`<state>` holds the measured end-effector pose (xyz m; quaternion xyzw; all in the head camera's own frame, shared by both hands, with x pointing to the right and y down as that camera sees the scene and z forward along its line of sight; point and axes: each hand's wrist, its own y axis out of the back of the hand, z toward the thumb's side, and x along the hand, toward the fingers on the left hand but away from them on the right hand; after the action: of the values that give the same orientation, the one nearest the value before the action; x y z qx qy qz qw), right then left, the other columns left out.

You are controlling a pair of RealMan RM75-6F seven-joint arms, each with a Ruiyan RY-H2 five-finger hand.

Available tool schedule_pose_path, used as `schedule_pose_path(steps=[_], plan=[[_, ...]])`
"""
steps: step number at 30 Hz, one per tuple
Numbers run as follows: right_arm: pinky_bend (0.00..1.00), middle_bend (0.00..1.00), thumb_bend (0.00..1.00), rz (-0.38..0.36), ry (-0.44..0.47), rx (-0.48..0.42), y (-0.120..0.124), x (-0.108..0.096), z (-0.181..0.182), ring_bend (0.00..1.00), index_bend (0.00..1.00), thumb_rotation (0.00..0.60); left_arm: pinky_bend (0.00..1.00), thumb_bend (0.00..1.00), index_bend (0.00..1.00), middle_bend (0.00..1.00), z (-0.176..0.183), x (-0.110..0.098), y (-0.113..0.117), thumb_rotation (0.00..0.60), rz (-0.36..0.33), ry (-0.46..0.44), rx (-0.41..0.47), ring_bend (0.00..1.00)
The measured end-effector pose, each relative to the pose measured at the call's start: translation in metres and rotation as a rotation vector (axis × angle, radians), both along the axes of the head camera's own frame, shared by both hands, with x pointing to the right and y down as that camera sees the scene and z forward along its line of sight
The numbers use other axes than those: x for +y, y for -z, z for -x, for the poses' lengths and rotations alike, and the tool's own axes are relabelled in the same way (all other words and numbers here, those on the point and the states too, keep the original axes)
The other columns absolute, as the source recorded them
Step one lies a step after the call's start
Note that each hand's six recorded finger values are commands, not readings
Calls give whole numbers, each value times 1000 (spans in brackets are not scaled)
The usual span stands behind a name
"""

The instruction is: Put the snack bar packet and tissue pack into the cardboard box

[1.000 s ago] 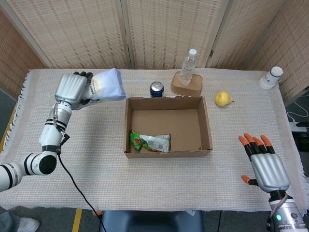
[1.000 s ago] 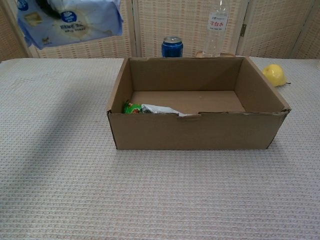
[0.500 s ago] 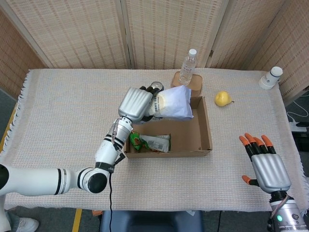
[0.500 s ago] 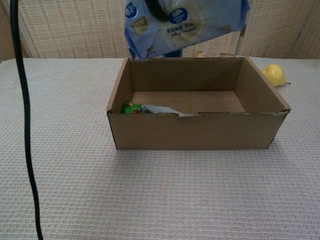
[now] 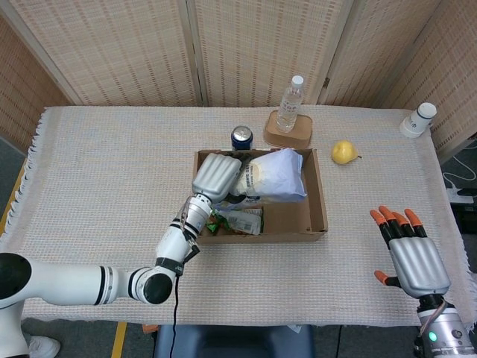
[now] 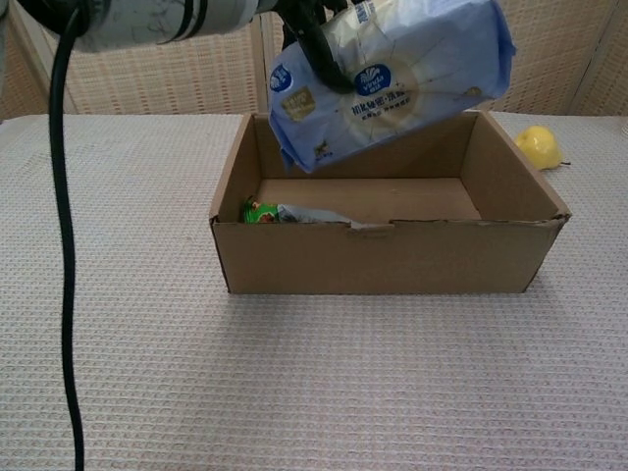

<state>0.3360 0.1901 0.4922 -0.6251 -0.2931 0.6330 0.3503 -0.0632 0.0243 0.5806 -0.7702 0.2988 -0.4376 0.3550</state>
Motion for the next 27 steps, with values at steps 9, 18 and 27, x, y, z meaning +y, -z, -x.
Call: schedule_pose_path(steps=[9,18,27], plan=[[0,42,15,-4,-1,2,1,0,0,0,64,600,115,172,0,0,21,-12,10,600,-24,25,-16,0],[0,42,16,-7,2,-5,2,1,0,0,64,600,151,176,0,0,91,-47,30,600,-143,49,-183,0],[0,42,16,-11,11,-17,3,1,3,0,64,600,211,216,0,0,236,-59,67,600,-185,85,-472,0]])
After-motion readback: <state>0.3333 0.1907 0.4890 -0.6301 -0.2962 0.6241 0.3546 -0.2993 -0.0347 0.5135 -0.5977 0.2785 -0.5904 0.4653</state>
